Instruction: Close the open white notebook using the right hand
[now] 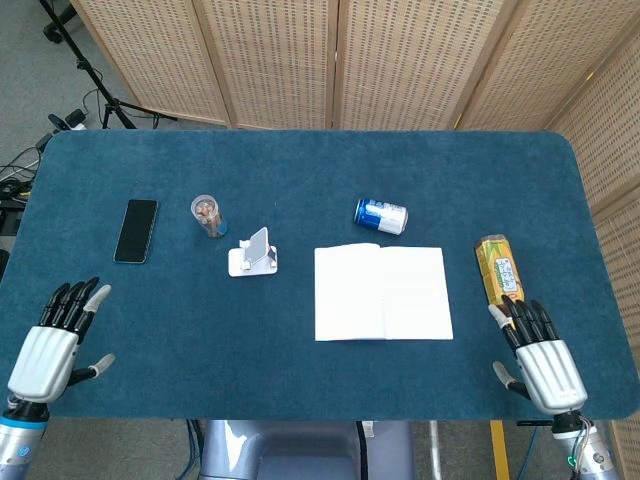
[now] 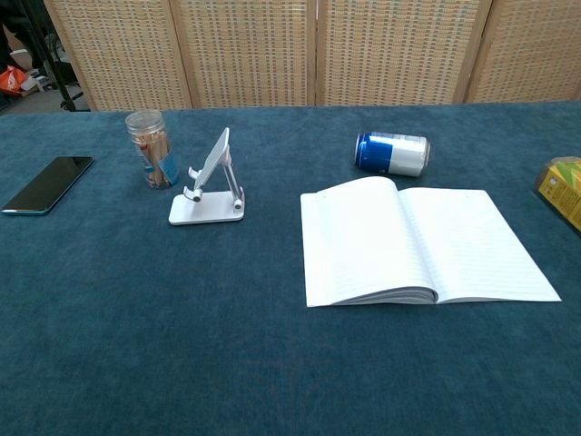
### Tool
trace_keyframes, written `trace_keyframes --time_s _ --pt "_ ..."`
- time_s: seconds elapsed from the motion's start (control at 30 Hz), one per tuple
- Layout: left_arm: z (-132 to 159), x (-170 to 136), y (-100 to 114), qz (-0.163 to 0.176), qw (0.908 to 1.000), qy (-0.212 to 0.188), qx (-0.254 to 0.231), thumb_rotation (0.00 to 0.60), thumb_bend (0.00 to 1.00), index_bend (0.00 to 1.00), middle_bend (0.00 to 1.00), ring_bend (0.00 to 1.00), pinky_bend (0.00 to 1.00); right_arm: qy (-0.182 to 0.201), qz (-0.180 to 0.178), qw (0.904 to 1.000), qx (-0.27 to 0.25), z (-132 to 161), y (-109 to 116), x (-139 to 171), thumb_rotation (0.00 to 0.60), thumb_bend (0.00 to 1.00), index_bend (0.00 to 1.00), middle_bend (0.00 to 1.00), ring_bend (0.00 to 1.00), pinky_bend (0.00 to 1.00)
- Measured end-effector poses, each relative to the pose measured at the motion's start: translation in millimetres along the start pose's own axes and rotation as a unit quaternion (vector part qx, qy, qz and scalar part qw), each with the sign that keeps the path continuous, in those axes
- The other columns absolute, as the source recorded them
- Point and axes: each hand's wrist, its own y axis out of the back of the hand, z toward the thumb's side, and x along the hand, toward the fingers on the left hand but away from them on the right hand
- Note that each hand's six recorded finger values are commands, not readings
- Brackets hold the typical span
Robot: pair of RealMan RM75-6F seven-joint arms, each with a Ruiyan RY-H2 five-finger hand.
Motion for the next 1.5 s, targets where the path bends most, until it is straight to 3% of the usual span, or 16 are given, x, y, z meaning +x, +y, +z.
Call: trace_keyframes --time_s 0.73,1.07,1.5 --pt "1 0 -1 -0.002 1.0000 -0.001 0.001 0.600 0.00 0.00 0.00 0.00 0.00 0.010 -0.009 0.9999 -0.010 13 2 -2 0.600 0.34 0.00 0.00 0.00 0.00" --pt "-1 -1 2 0.002 1.0000 0.001 -0.007 0.600 0.00 0.00 0.00 0.00 0.00 0.041 -0.009 0.9987 -0.030 61 0 -20 0.600 0.34 0.00 0.00 0.00 0.00" --pt "-3 -2 5 0.003 0.9999 0.000 -0.016 0.600 0.00 0.00 0.00 0.00 0.00 0.022 0.012 0.9975 -0.066 118 -24 -58 0.600 0.34 0.00 0.00 0.00 0.00"
